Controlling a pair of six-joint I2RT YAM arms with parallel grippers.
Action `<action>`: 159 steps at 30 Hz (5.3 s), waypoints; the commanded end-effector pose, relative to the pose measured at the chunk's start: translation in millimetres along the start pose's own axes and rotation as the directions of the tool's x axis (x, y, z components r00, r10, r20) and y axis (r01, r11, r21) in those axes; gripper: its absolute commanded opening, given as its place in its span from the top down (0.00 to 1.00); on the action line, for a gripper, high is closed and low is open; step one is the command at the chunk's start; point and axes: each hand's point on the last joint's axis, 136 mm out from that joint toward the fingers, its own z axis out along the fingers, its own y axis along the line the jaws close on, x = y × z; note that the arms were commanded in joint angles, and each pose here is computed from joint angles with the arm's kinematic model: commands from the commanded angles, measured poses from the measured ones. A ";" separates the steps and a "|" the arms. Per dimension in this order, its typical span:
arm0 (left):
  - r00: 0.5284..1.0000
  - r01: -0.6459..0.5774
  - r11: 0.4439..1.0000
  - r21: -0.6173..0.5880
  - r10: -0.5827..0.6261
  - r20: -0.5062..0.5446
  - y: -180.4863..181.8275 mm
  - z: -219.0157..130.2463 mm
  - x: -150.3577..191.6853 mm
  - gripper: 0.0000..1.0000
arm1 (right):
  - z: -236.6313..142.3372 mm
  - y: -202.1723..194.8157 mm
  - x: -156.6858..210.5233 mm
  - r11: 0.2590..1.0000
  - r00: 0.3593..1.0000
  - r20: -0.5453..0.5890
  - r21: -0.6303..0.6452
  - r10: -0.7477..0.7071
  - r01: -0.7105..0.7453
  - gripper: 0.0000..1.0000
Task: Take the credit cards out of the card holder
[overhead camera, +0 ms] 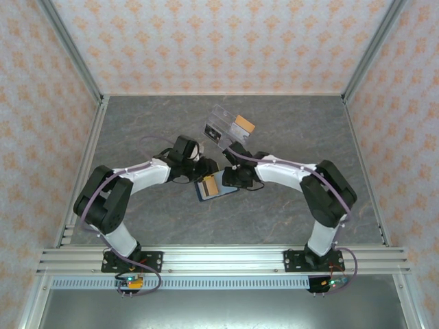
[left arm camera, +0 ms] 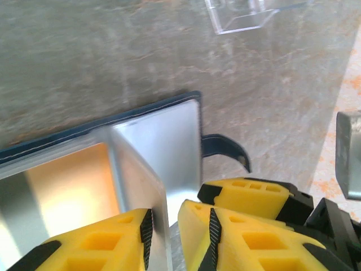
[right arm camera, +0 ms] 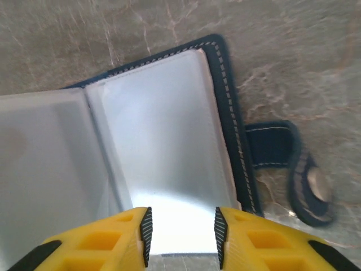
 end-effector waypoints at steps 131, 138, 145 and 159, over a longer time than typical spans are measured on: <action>0.996 0.094 0.995 -0.021 -0.094 -0.003 47.8 10.3 1.0 0.89 | 33.9 15.7 -7.2 0.997 0.986 -0.157 -0.036 0.061 -0.067 0.69; 0.995 0.101 0.994 0.037 -0.101 -0.020 37.8 14.6 -0.1 0.81 | 36.3 21.4 -2.5 0.995 0.982 -0.182 -0.074 0.054 -0.068 0.70; 0.996 0.087 0.996 0.014 -0.087 -0.016 40.1 12.1 0.0 0.92 | 36.7 14.5 -2.9 0.997 0.983 -0.173 -0.038 0.064 -0.071 0.71; 0.998 -0.010 0.984 -0.177 0.021 0.057 58.5 -42.6 -5.7 1.00 | -10.5 34.6 -29.8 0.979 0.996 -0.082 -0.197 0.037 -0.053 0.66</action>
